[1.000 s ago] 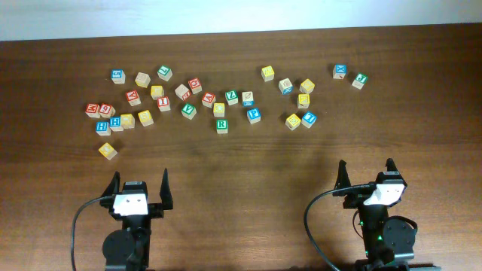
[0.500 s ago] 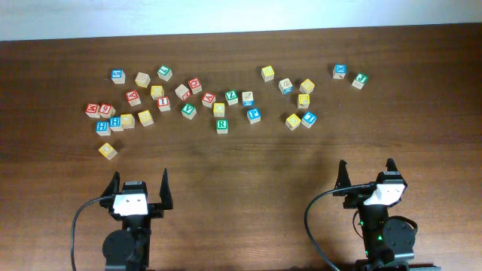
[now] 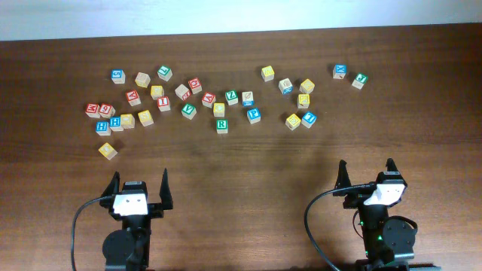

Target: Spell out RSS

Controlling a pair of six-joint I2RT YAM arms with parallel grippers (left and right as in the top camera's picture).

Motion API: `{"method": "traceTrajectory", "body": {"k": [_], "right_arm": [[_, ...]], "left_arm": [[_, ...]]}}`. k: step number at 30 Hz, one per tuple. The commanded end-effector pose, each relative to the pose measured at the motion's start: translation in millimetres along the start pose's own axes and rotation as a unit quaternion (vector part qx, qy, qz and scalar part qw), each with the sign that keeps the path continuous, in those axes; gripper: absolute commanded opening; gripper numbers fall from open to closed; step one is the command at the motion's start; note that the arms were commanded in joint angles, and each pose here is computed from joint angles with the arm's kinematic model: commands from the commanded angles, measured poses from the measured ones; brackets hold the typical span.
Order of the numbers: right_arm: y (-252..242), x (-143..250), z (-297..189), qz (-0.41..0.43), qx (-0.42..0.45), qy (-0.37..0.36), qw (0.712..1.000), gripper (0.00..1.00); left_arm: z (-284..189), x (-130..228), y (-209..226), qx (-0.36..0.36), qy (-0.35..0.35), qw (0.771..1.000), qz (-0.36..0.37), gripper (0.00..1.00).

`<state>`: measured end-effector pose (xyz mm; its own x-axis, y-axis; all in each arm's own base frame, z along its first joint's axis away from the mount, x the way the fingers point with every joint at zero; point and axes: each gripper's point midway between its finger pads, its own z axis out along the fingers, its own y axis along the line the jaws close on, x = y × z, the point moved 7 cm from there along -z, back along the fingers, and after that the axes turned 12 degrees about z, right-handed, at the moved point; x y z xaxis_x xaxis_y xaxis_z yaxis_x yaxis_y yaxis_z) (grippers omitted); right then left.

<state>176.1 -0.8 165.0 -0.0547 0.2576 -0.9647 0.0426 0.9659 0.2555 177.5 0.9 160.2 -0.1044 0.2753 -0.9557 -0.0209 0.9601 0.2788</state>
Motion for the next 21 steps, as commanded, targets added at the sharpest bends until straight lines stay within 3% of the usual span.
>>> {"method": "traceTrajectory", "body": {"k": [1,9,11,14,18,21], "right_arm": [[-4,3,1,0.003,0.016,0.003,1.000,0.98],[-4,3,1,0.003,0.016,0.003,1.000,0.98],[-4,3,1,0.003,0.016,0.003,1.000,0.98],[-4,3,1,0.003,0.016,0.003,1.000,0.98],[-4,3,1,0.003,0.016,0.003,1.000,0.98],[-4,3,1,0.003,0.016,0.003,1.000,0.98]], "left_arm": [[0,2,0,-0.005,0.005,1.000,0.010,0.99],[0,2,0,-0.003,0.005,1.000,0.010,0.99],[-2,-4,-22,0.104,-0.025,0.994,0.009,0.99],[-13,-16,-49,0.247,-0.078,0.966,0.010,0.99],[-24,-38,-57,0.311,-0.142,0.939,-0.020,0.99],[-34,-74,-46,0.300,-0.220,0.927,-0.052,0.99]]}}
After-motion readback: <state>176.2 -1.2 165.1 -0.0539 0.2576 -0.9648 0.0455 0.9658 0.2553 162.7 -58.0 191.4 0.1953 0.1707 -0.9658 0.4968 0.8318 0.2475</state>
